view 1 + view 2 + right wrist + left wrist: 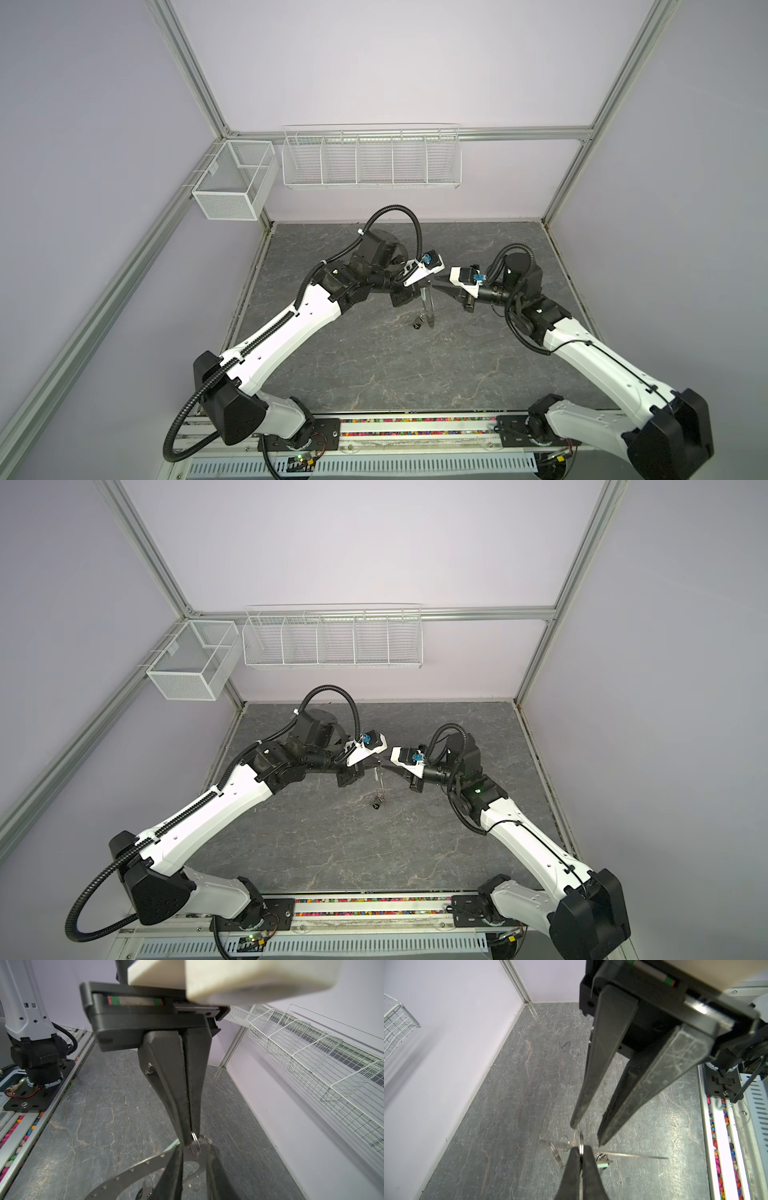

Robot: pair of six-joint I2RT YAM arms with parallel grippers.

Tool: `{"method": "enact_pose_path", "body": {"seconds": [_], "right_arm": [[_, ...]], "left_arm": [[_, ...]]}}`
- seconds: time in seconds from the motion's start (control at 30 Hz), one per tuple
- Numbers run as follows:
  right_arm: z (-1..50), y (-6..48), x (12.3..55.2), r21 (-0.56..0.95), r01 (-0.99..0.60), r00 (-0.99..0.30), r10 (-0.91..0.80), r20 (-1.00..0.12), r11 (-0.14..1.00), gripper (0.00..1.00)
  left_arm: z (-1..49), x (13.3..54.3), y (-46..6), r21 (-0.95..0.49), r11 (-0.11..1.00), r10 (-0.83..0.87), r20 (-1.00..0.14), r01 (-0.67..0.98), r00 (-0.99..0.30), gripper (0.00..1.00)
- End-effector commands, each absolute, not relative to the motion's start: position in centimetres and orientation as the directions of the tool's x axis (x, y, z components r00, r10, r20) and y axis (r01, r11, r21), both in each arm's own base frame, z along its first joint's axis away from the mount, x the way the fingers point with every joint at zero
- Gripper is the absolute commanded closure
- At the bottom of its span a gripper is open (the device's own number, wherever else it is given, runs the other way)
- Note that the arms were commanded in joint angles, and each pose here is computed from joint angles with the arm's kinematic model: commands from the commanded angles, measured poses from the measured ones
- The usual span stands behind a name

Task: Attach keys to a key ring
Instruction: Insert the key into the keyring.

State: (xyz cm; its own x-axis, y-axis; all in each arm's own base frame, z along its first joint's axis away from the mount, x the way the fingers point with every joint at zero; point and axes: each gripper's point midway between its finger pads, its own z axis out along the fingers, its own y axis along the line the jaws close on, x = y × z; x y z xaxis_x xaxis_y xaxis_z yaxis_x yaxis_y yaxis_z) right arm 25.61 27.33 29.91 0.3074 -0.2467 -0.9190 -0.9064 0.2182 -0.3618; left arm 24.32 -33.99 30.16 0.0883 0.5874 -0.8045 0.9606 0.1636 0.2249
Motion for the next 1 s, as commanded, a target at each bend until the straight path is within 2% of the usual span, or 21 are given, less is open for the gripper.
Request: {"method": "enact_pose_path", "body": {"seconds": [0.0,0.27,0.63,0.7,0.73,0.8,0.87,0.97], "right_arm": [[30.8,27.7,25.6,-0.386,-0.898,0.338,-0.231,-0.912,0.211,0.78],[30.2,28.0,25.7,-0.375,-0.905,0.328,-0.235,-0.915,0.199,0.79],[30.3,28.1,25.2,-0.388,-0.906,0.349,-0.221,-0.911,0.169,0.93],[30.4,28.2,25.1,-0.383,-0.908,0.346,-0.214,-0.913,0.168,0.93],[30.4,28.1,25.2,-0.371,-0.912,0.333,-0.212,-0.919,0.173,0.93],[30.7,28.0,25.6,-0.353,-0.913,0.316,-0.197,-0.928,0.202,0.93],[30.8,27.7,26.1,-0.328,-0.916,0.291,-0.18,-0.94,0.232,0.93],[31.2,27.7,26.5,-0.301,-0.92,0.269,-0.156,-0.95,0.249,0.93]], "left_arm": [[31.5,23.2,-34.2,0.239,0.124,0.553,-0.822,0.963,0.133,1.0],[31.3,22.4,-34.5,0.241,0.077,0.545,-0.823,0.968,0.161,1.0],[30.3,21.9,-34.6,0.25,0.016,0.569,-0.799,0.968,0.197,1.0],[30.2,22.1,-34.6,0.254,0.02,0.571,-0.796,0.967,0.198,1.0],[30.2,22.3,-34.6,0.264,0.03,0.573,-0.795,0.964,0.2,0.97],[30.4,23.1,-34.3,0.293,0.076,0.574,-0.794,0.953,0.198,0.85],[30.9,24.1,-33.8,0.334,0.149,0.562,-0.803,0.931,0.199,0.74],[31.5,25.2,-33.0,0.346,0.246,0.509,-0.841,0.906,0.183,0.63]]}}
